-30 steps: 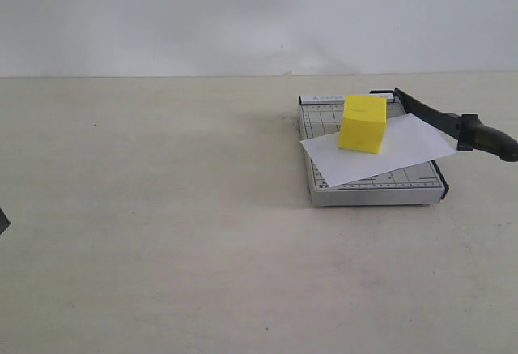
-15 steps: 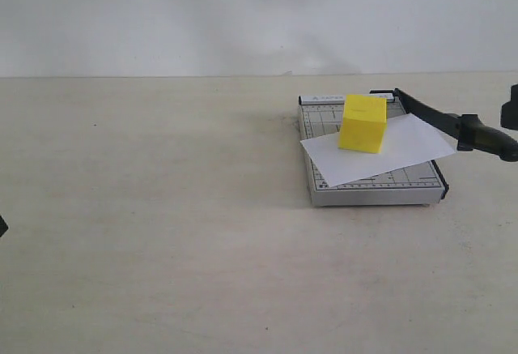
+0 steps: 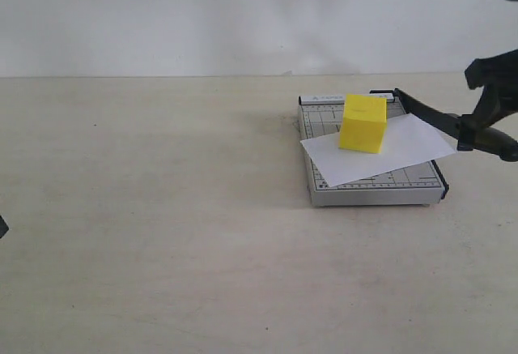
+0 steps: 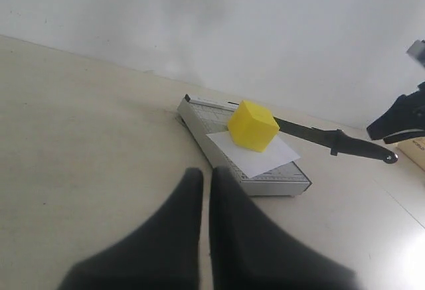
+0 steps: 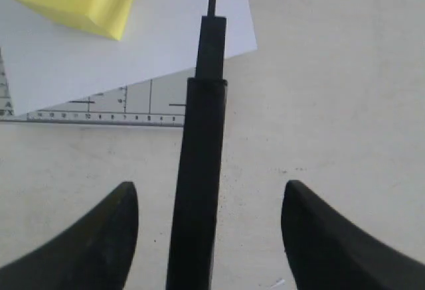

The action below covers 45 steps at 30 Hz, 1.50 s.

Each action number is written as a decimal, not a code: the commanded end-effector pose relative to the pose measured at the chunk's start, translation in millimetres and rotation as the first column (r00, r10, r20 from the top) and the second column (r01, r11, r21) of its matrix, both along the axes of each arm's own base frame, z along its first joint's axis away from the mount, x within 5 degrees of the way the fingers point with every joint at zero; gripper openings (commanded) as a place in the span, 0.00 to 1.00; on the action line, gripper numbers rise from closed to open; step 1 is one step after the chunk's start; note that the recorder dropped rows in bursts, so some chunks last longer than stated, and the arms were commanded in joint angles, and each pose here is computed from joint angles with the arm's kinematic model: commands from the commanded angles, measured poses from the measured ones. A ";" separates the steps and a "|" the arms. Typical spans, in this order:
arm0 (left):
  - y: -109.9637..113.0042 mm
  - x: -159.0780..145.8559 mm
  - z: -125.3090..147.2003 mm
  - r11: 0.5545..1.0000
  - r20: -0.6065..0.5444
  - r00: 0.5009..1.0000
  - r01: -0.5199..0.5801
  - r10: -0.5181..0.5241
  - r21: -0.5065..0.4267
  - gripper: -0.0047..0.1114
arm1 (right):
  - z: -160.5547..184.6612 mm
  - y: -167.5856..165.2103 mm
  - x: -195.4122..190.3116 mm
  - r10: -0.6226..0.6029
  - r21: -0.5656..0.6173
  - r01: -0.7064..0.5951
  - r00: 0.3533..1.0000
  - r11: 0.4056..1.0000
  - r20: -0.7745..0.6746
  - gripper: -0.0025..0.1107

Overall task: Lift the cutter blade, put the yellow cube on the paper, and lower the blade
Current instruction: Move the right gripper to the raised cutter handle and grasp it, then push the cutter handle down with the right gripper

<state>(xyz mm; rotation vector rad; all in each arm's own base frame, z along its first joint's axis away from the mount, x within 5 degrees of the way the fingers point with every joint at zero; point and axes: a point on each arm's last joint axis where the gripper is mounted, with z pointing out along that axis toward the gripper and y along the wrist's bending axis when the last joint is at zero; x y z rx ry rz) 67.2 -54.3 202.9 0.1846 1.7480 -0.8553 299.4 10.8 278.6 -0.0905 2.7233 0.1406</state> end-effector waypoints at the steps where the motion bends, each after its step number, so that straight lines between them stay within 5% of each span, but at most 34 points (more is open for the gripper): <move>1: 1.9 -2.0 1.1 1.000 0.017 1.000 -0.001 0.001 -0.016 0.08 | -15.9 -2.2 8.1 0.014 -0.018 -0.015 0.998 1.000 -0.064 0.55; 6: 5.2 -5.8 6.0 0.998 0.064 0.998 0.001 0.003 -0.055 0.08 | -18.9 -2.3 10.5 0.023 -0.023 -0.024 0.998 0.999 -0.063 0.52; 12: 9.7 -8.3 10.1 0.996 0.104 0.994 -0.019 0.029 -0.090 0.08 | -19.5 -0.5 11.2 0.043 -0.009 -0.044 0.998 0.999 -0.054 0.23; 16: 15.7 -9.6 13.7 0.990 0.143 0.986 -0.070 0.087 -0.120 0.08 | -28.8 0.9 7.1 0.041 0.010 -0.040 0.996 0.999 -0.074 0.13; 29: 30.3 -9.0 18.1 0.954 0.192 0.940 -0.251 0.280 -0.163 0.08 | -75.9 -0.2 -16.3 0.014 0.006 -0.014 0.992 1.000 -0.129 0.13; 45: 32.2 -8.3 18.1 0.945 0.192 0.931 -0.282 0.311 -0.163 0.08 | -118.8 -1.4 -44.4 -0.015 0.001 0.016 0.991 1.000 -0.133 0.13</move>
